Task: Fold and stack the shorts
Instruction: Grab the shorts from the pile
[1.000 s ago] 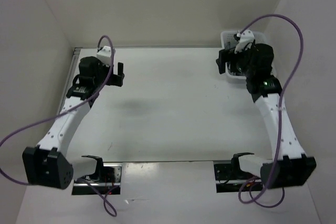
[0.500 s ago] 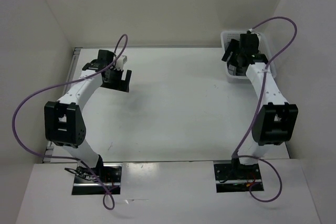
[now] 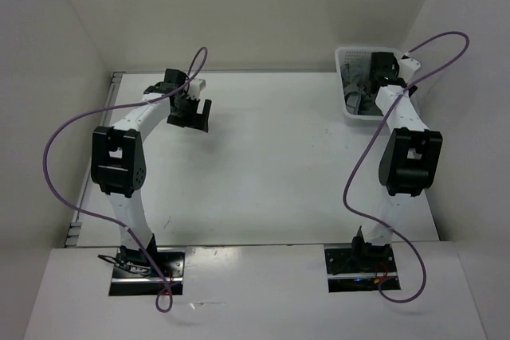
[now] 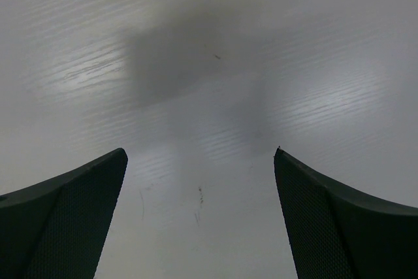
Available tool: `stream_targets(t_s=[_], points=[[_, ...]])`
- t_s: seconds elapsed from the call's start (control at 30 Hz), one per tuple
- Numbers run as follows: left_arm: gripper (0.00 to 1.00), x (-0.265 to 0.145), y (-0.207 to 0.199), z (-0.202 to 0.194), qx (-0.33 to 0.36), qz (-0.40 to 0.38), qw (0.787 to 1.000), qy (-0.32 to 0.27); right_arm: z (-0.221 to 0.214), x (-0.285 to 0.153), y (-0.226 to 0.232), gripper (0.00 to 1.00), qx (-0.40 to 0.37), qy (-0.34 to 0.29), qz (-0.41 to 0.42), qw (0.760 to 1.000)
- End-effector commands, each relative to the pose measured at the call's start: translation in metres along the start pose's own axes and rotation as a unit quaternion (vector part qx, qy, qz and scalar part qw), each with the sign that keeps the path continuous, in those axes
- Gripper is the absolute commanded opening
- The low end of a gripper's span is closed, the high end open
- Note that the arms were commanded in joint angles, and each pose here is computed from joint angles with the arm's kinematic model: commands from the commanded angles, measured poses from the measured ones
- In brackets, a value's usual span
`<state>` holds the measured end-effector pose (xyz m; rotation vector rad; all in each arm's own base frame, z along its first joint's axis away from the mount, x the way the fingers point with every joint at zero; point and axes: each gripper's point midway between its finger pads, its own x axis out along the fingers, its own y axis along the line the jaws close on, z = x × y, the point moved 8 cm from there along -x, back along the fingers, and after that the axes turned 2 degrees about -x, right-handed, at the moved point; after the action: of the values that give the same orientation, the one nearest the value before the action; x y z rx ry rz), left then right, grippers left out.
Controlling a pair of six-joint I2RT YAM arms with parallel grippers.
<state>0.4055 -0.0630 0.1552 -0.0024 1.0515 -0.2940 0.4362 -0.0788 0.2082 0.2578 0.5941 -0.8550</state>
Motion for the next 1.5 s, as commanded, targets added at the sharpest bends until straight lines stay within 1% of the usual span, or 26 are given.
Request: stream_targets(t_s=[0.0,0.07,0.1,0.17,0.2,0.23,0.3,0.4,0.43,0.47,0.57,0.6,0.63,0.7,0.83,0.9,0.93,1.0,1.03,1.13,1.2,1.3,1.37,1.43,1.47], points=[[1.00,0.008,-0.027,0.011,0.026,-0.045,0.999,-0.002,0.045,0.017,-0.011,0.91,0.054,-0.074,-0.043,0.995],[1.00,0.012,-0.033,0.009,0.032,-0.049,0.998,0.004,0.041,0.024,-0.012,0.93,0.043,-0.063,-0.031,0.997],[1.00,0.015,-0.033,0.010,0.032,-0.049,0.998,0.005,0.032,0.030,-0.011,0.95,0.032,-0.052,-0.027,0.998],[1.00,0.022,-0.040,0.008,0.042,-0.041,0.998,0.009,0.018,0.044,-0.001,0.99,0.006,-0.039,0.007,0.999],[1.00,0.025,-0.038,0.009,0.041,-0.036,0.998,0.011,0.013,0.046,0.007,0.99,-0.021,-0.022,0.051,0.998],[1.00,0.024,-0.038,0.013,0.042,-0.031,0.999,0.006,0.004,0.052,0.011,0.99,-0.027,-0.006,0.065,0.997],[1.00,0.028,-0.035,0.011,0.042,-0.020,0.999,0.011,0.006,0.049,0.023,0.99,-0.030,0.007,0.117,0.993],[1.00,0.027,-0.038,0.014,0.046,-0.017,0.999,0.006,0.003,0.051,0.034,0.99,-0.026,0.020,0.156,0.987],[1.00,0.027,-0.038,0.014,0.046,-0.017,0.999,0.006,-0.004,0.053,0.037,0.99,-0.021,0.038,0.166,0.985],[1.00,0.027,-0.038,0.014,0.046,-0.017,0.999,0.006,-0.009,0.057,0.038,0.96,-0.024,0.045,0.167,0.985],[1.00,0.027,-0.041,0.014,0.052,-0.008,0.999,0.007,-0.011,0.059,0.037,0.56,-0.007,0.050,0.150,0.987],[1.00,0.027,-0.046,0.018,0.058,-0.011,0.998,-0.002,-0.009,0.059,0.036,0.28,-0.002,0.049,0.140,0.989],[1.00,0.027,-0.045,0.018,0.058,-0.005,0.998,-0.002,-0.008,0.060,0.034,0.18,-0.002,0.043,0.127,0.991],[1.00,0.027,-0.045,0.018,0.058,-0.005,0.998,-0.002,0.001,0.053,0.032,0.00,0.003,0.032,0.127,0.991],[1.00,0.027,-0.049,0.018,0.061,-0.007,0.998,-0.001,0.013,0.039,0.034,0.00,0.010,0.029,0.157,0.987],[1.00,0.026,-0.056,0.023,0.067,-0.016,0.998,-0.012,0.019,0.026,0.037,0.00,0.001,0.017,0.169,0.986],[1.00,0.026,-0.060,0.023,0.072,-0.018,0.997,-0.011,0.024,0.013,0.046,0.00,-0.004,0.002,0.185,0.983],[1.00,0.026,-0.065,0.029,0.077,-0.021,0.997,-0.019,0.029,-0.001,0.052,0.00,-0.010,-0.017,0.191,0.981],[1.00,0.022,-0.067,0.038,0.079,-0.022,0.996,-0.036,0.041,-0.014,0.054,0.00,-0.009,-0.040,0.196,0.980],[1.00,0.016,-0.073,0.049,0.085,-0.025,0.995,-0.053,0.055,-0.043,0.056,0.00,0.002,-0.093,0.160,0.983],[1.00,0.009,-0.075,0.058,0.087,-0.026,0.993,-0.072,0.058,-0.049,0.047,0.00,0.027,-0.095,0.133,0.986],[1.00,-0.001,-0.076,0.061,0.088,-0.026,0.992,-0.083,0.073,-0.068,0.037,0.00,0.046,-0.119,0.115,0.985],[1.00,-0.012,-0.078,0.067,0.090,-0.027,0.991,-0.100,0.085,-0.092,0.038,0.00,0.053,-0.149,0.128,0.979],[1.00,-0.016,-0.078,0.066,0.090,-0.027,0.990,-0.103,0.095,-0.108,0.033,0.00,0.050,-0.176,0.122,0.975],[1.00,-0.022,-0.079,0.068,0.091,-0.027,0.989,-0.110,0.109,-0.124,0.025,0.00,0.064,-0.199,0.126,0.970]])
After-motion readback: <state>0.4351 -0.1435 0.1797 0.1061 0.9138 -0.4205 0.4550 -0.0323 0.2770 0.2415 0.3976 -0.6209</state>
